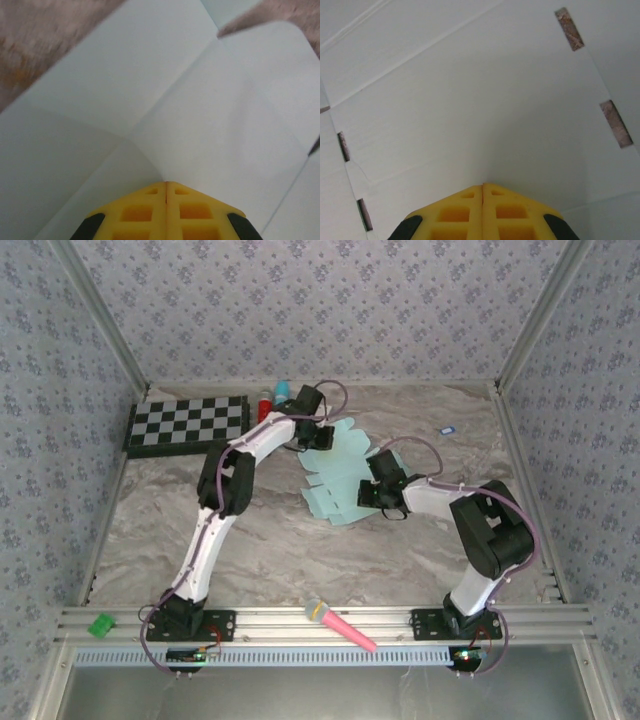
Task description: Fold the paper box
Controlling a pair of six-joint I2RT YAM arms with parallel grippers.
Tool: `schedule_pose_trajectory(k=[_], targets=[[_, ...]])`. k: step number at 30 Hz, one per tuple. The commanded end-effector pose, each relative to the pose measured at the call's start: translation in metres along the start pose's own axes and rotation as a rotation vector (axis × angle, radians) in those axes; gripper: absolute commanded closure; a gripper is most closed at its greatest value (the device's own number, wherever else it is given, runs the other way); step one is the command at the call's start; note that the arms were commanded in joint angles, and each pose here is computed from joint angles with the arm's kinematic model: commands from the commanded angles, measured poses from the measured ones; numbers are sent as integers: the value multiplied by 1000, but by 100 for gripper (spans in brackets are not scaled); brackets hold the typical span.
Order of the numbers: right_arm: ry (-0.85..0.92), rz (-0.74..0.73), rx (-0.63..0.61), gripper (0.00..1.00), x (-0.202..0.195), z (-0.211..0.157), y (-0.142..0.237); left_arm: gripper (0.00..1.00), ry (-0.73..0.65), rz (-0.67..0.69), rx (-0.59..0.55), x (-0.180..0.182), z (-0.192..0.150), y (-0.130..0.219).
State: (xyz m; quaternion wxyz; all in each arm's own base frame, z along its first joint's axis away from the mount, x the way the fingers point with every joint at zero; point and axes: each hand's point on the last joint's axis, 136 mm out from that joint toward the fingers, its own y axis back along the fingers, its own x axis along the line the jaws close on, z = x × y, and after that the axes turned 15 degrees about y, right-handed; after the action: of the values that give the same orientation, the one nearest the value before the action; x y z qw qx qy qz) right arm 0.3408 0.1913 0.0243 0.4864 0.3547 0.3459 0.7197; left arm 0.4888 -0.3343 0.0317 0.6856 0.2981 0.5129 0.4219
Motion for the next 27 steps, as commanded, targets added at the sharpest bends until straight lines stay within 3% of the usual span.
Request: schedule_pose_trajectory(k=[1, 13, 20, 23, 27], targets=[[5, -102, 78, 93, -23, -17, -6, 100, 33, 11, 143, 5, -57, 7], [43, -254, 115, 91, -57, -6, 8, 100, 67, 11, 180, -5, -138, 35], [83, -205, 92, 89, -53, 17, -1, 100, 28, 0, 219, -26, -187, 43], [98, -189, 77, 89, -49, 31, -5, 100, 30, -33, 205, -38, -193, 55], [100, -193, 37, 88, -43, 51, 3, 97, 18, -58, 126, -49, -174, 77]])
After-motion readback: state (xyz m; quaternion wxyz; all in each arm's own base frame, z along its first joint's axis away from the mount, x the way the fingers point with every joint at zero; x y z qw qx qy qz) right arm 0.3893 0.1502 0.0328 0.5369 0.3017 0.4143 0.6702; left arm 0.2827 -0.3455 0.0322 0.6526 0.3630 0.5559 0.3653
